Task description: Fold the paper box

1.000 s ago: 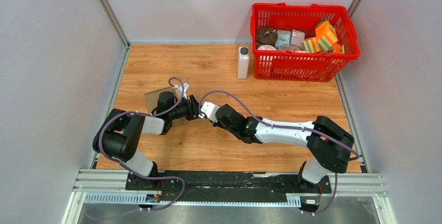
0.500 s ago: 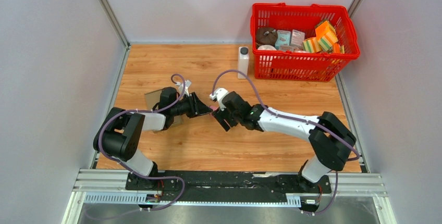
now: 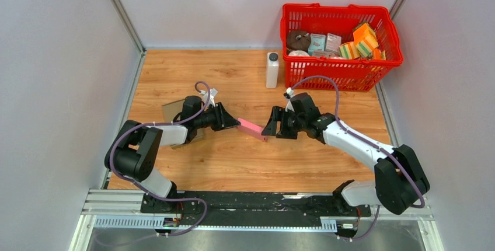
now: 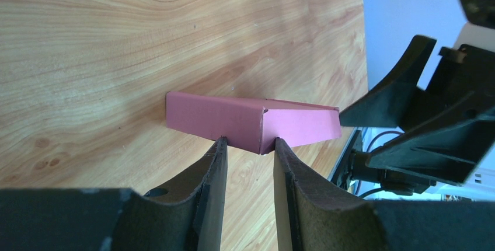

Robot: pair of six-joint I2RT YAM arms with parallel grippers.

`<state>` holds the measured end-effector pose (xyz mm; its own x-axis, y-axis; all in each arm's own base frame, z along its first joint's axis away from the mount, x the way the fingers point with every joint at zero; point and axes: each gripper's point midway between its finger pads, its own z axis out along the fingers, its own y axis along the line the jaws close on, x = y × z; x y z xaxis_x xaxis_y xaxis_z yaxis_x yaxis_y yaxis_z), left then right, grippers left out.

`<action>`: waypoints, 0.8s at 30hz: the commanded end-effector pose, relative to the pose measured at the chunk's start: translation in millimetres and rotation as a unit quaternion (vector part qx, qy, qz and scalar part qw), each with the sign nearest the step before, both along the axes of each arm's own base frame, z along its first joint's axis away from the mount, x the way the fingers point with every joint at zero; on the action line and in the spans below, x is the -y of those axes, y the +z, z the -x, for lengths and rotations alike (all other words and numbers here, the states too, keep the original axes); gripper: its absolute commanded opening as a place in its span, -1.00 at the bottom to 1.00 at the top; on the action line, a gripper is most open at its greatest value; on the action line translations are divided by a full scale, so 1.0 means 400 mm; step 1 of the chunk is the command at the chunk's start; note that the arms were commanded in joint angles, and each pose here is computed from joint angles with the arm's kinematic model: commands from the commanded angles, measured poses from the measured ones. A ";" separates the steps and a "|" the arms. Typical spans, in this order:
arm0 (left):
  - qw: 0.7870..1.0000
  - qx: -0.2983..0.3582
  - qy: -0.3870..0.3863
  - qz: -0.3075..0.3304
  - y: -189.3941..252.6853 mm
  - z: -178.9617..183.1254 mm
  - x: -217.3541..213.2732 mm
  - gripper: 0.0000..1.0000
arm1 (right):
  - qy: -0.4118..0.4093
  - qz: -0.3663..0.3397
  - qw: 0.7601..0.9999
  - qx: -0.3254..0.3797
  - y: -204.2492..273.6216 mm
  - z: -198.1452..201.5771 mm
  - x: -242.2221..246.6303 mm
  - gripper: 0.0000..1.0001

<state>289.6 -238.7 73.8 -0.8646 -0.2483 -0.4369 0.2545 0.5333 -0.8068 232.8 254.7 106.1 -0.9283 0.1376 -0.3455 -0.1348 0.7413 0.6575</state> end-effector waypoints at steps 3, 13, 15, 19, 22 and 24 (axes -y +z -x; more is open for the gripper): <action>0.992 -0.076 0.017 -0.100 -0.152 0.065 -0.060 -0.35 | -0.001 -0.086 0.996 0.001 0.034 -0.048 -0.027 0.08; 0.991 -0.077 0.014 -0.106 -0.159 0.068 -0.063 -0.35 | 0.020 -0.085 0.996 -0.004 -0.012 -0.061 -0.044 -0.10; 0.991 -0.078 0.014 -0.109 -0.161 0.071 -0.064 -0.35 | 0.020 -0.070 0.997 -0.015 -0.054 -0.049 -0.032 -0.27; 0.990 -0.082 0.015 -0.115 -0.175 0.080 -0.071 -0.36 | 0.011 -0.026 0.999 -0.038 -0.157 -0.026 0.004 -0.59; 0.989 -0.086 0.017 -0.118 -0.182 0.091 -0.078 -0.39 | 0.019 -0.027 0.999 -0.036 -0.183 -0.017 0.003 -0.78; 0.989 -0.083 0.020 -0.118 -0.178 0.102 -0.084 -0.41 | 0.030 -0.018 0.999 -0.018 -0.168 -0.008 0.006 -0.84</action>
